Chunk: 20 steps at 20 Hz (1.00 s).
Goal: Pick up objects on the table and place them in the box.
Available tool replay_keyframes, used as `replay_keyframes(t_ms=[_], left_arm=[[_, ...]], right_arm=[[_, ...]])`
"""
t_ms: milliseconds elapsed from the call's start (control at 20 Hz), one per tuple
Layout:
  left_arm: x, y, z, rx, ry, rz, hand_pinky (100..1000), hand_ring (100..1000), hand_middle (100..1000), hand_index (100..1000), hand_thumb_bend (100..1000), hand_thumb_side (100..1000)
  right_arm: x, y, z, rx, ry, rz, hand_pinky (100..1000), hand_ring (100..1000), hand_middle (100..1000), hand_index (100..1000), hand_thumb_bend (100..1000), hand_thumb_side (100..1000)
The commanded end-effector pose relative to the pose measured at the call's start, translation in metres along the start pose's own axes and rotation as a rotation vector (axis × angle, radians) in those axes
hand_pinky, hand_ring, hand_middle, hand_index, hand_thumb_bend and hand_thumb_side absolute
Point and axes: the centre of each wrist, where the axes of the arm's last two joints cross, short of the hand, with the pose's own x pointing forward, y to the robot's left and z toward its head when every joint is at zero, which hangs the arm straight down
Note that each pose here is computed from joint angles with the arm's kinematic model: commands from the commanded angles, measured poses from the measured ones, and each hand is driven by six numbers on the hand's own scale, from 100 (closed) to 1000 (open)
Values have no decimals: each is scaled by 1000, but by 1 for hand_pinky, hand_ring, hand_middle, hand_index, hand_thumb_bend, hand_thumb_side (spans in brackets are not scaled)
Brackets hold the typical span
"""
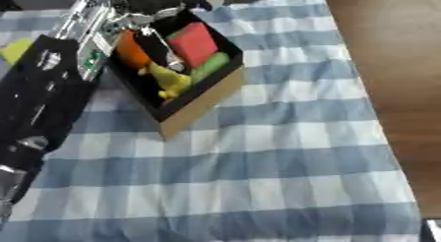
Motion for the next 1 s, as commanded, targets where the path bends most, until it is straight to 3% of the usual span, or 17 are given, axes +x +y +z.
replay_keyframes(t_ms=[50, 300, 500, 800, 1000], left_arm=[[-13, 17, 9, 31, 48, -33, 1000, 1000, 870, 951, 685, 415], [-25, 37, 29, 65, 52, -35, 997, 988, 852, 935, 643, 337], [-56, 48, 60, 69, 125, -17, 986, 981, 849, 931, 642, 323], [-113, 35, 112, 8, 313, 29, 977, 974, 845, 923, 658, 300], [-136, 20, 134, -30, 397, 64, 972, 973, 841, 918, 650, 296]], right_arm=[[7, -2, -6, 104, -57, 73, 1000, 1000, 359, 994, 100, 474], [8, -2, -4, 100, -57, 76, 1000, 1000, 362, 993, 100, 476], [10, -4, -3, 98, -54, 84, 1000, 1000, 365, 993, 100, 478], [12, -5, -1, 95, -50, 95, 1000, 1000, 367, 993, 100, 478], [12, -5, -1, 94, -48, 100, 1000, 1000, 364, 993, 100, 475]])
